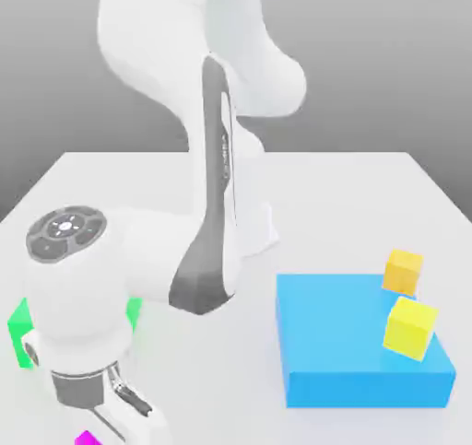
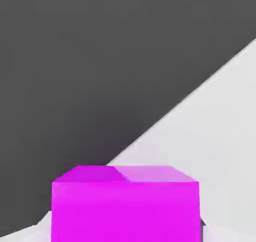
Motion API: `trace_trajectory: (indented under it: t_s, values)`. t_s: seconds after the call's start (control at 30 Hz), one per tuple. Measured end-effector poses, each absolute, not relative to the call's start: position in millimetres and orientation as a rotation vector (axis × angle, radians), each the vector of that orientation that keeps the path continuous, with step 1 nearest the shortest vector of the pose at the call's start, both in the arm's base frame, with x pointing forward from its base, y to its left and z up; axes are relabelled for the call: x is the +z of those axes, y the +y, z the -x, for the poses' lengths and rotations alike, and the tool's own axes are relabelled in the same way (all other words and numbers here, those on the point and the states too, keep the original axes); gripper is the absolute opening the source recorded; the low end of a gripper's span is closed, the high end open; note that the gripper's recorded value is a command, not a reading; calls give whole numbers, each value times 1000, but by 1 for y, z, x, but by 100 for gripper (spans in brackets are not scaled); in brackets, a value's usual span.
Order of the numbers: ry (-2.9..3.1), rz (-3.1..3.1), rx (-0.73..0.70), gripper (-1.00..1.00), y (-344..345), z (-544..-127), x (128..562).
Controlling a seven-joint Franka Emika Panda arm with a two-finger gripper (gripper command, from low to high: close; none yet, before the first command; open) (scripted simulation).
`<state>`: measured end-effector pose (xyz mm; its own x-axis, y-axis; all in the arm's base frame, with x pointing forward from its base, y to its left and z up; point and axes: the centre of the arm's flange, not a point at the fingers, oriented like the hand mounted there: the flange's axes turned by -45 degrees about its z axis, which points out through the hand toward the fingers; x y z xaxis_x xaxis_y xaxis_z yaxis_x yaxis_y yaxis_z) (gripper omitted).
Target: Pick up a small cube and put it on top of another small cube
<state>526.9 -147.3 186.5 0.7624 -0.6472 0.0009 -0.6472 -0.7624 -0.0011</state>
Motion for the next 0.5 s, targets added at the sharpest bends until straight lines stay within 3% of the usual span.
trace_trajectory:
  t_s: [0.5]
  values:
    - [1682, 2657, -2, -100, -212, -390, 317]
